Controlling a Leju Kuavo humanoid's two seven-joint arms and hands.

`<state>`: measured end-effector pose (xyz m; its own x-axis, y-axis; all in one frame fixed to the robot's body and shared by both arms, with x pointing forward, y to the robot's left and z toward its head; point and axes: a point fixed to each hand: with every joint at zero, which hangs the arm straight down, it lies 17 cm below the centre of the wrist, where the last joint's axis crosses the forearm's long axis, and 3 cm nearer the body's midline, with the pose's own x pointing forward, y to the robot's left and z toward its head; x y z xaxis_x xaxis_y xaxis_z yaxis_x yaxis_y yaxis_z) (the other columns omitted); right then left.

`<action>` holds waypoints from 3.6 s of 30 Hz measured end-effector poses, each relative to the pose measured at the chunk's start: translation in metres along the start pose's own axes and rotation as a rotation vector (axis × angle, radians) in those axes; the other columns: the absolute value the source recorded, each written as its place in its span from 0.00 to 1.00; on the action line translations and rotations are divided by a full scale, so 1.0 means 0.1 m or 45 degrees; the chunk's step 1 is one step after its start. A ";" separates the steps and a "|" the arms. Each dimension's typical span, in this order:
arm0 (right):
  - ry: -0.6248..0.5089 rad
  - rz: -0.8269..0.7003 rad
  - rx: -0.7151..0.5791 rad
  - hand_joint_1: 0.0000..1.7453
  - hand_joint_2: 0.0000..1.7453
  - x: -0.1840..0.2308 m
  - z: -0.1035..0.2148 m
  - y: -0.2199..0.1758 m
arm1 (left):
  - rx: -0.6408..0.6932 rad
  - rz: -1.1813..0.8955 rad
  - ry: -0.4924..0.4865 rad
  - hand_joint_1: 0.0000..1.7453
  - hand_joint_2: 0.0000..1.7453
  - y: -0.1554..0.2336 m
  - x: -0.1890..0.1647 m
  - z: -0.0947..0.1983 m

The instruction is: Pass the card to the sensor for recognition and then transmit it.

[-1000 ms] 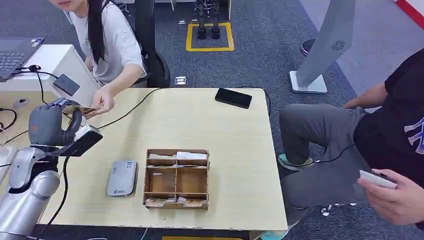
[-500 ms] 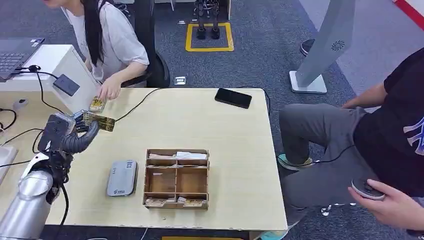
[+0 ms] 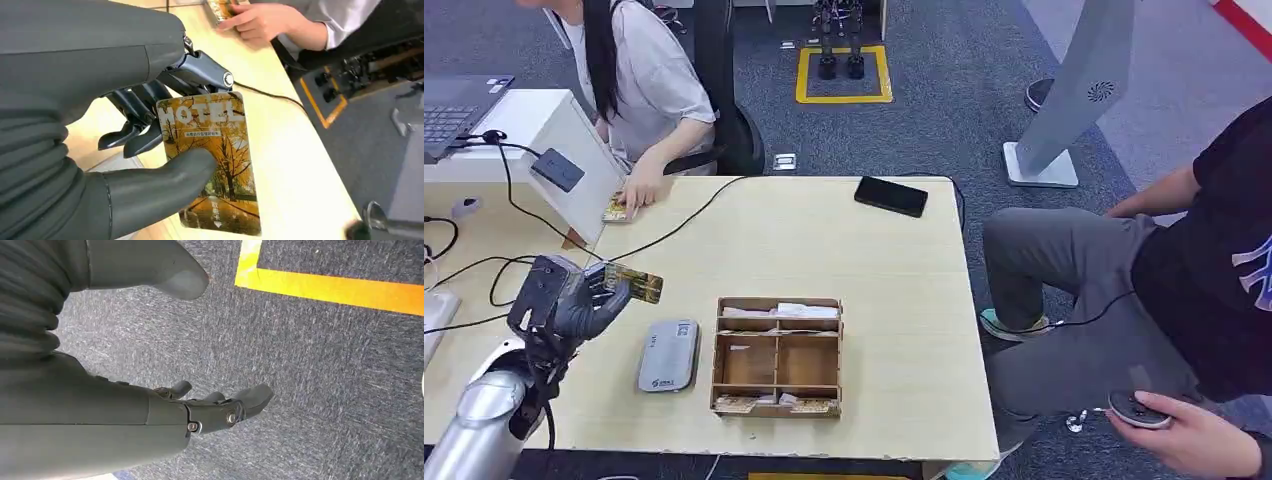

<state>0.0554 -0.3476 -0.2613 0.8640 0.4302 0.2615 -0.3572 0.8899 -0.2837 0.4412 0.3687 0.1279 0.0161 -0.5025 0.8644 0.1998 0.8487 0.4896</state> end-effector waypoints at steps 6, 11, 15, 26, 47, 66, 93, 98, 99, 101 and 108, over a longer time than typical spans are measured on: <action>-0.007 0.003 -0.010 0.00 1.00 0.03 -0.02 -0.01 | 0.079 -0.076 0.071 1.00 1.00 0.02 -0.18 0.04; -0.016 0.009 -0.006 0.00 1.00 0.05 -0.02 -0.01 | 0.083 -0.087 0.109 1.00 1.00 -0.02 -0.32 0.09; -0.015 0.011 -0.003 0.00 1.00 0.04 -0.02 0.00 | 0.078 -0.087 0.122 1.00 1.00 -0.04 -0.36 0.11; -0.012 0.010 0.001 0.00 1.00 0.03 -0.02 0.01 | 0.076 -0.086 0.134 1.00 1.00 -0.05 -0.40 0.12; -0.014 0.021 0.007 0.00 1.00 0.05 -0.03 0.01 | 0.097 -0.309 0.270 1.00 1.00 -0.07 -0.74 0.21; -0.019 0.024 0.011 0.00 1.00 0.09 -0.04 0.02 | 0.067 -0.349 0.352 1.00 1.00 -0.27 -1.02 0.32; -0.026 0.033 0.011 0.00 1.00 0.14 -0.04 -0.03 | 0.133 -0.722 0.500 1.00 1.00 -0.21 -1.35 0.30; -0.026 0.032 0.012 0.00 1.00 0.16 -0.03 -0.04 | 0.129 -0.727 0.512 1.00 1.00 -0.24 -1.38 0.30; -0.027 0.032 0.010 0.00 1.00 0.16 -0.03 -0.04 | 0.128 -0.727 0.513 1.00 1.00 -0.25 -1.39 0.30; -0.027 0.032 0.007 0.00 1.00 0.17 -0.03 -0.05 | 0.128 -0.730 0.512 1.00 1.00 -0.25 -1.38 0.30; -0.035 0.035 -0.013 0.00 1.00 0.19 -0.03 -0.07 | 0.112 -0.150 0.336 1.00 1.00 -0.53 -1.05 0.18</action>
<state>0.0755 -0.3466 -0.2572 0.8436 0.4589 0.2786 -0.3774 0.8760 -0.3003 0.4116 0.3792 0.0127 0.2541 -0.6143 0.7470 0.1302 0.7871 0.6030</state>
